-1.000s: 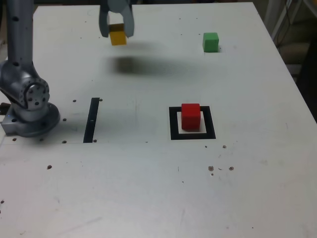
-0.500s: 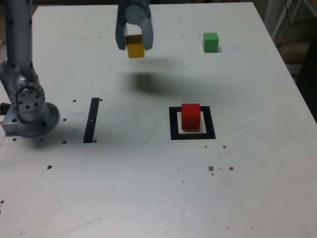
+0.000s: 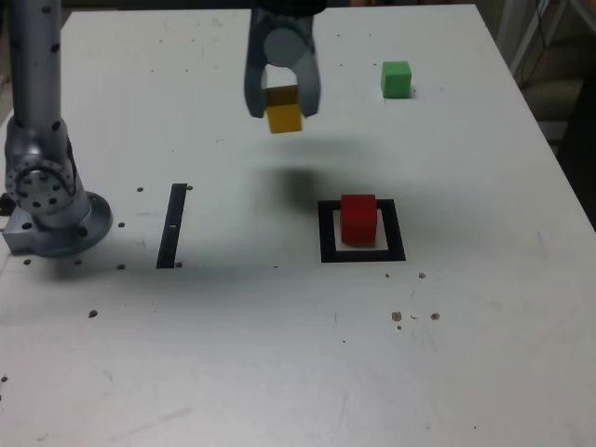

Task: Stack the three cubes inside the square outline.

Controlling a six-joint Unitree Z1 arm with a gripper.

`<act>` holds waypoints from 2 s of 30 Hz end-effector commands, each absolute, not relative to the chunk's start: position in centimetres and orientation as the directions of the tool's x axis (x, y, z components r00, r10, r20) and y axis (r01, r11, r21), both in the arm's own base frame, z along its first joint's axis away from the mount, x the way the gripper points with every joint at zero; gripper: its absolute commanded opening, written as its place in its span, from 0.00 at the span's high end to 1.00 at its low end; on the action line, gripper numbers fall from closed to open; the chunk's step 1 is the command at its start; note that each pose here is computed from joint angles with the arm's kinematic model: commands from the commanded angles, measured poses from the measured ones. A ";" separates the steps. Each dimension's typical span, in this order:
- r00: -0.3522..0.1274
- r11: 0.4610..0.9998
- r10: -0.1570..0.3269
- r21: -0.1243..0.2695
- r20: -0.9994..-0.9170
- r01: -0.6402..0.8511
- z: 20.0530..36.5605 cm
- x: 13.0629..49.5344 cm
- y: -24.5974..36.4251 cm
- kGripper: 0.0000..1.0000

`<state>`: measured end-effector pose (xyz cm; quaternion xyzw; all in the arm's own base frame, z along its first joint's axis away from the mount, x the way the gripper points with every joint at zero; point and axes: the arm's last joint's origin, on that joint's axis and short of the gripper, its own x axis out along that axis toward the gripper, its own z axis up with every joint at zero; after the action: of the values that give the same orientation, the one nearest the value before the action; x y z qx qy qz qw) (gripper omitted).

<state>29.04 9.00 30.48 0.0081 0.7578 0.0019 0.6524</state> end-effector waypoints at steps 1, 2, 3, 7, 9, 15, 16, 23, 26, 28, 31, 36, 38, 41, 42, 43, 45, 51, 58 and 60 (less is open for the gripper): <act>-0.157 1.000 0.017 0.016 -0.987 0.012 30.5 29.7 8.2 0.68; -0.158 1.000 0.020 0.017 -0.987 0.015 30.5 29.9 7.7 0.68; -0.160 1.000 0.023 0.020 -0.987 0.020 30.6 30.3 7.1 0.68; -0.171 0.999 0.033 0.028 -0.985 0.032 30.6 31.5 5.4 0.68; -0.181 0.999 0.036 0.030 -0.983 0.038 30.5 32.1 4.5 0.68; -0.209 0.998 0.045 0.033 -0.977 0.062 30.3 33.6 2.0 0.68; -0.210 0.997 0.046 0.033 -0.977 0.067 30.3 33.8 1.6 0.68; -0.201 0.996 0.041 0.025 -0.979 0.083 30.3 35.1 -0.7 0.68; -0.200 0.996 0.031 0.014 -0.979 0.084 30.1 35.6 -1.1 0.68; -0.202 0.996 0.026 0.009 -0.979 0.085 30.0 36.0 -1.3 0.68; -0.206 0.996 0.023 0.006 -0.978 0.086 29.6 36.5 -1.4 0.68; -0.215 0.996 0.023 0.004 -0.976 0.086 28.9 37.1 -1.5 0.68; -0.218 0.996 0.023 0.004 -0.976 0.086 28.6 37.4 -1.5 0.68; -0.221 0.996 0.023 0.004 -0.975 0.086 28.3 37.7 -1.5 0.68; -0.221 0.996 0.023 0.004 -0.975 0.086 28.2 37.8 -1.5 0.68; -0.221 0.996 0.023 0.004 -0.975 0.085 28.1 37.9 -1.5 0.68; -0.222 0.997 0.023 0.004 -0.975 0.083 27.9 38.0 -1.5 0.68; -0.225 0.997 0.022 0.005 -0.974 0.077 27.5 38.3 -1.5 0.68; -0.226 0.997 0.021 0.005 -0.974 0.071 27.3 38.4 -1.5 0.68; -0.226 0.998 0.020 0.004 -0.974 0.069 27.2 38.4 -1.5 0.68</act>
<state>38.30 -1.47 27.47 0.0289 0.7815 -0.0197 0.6229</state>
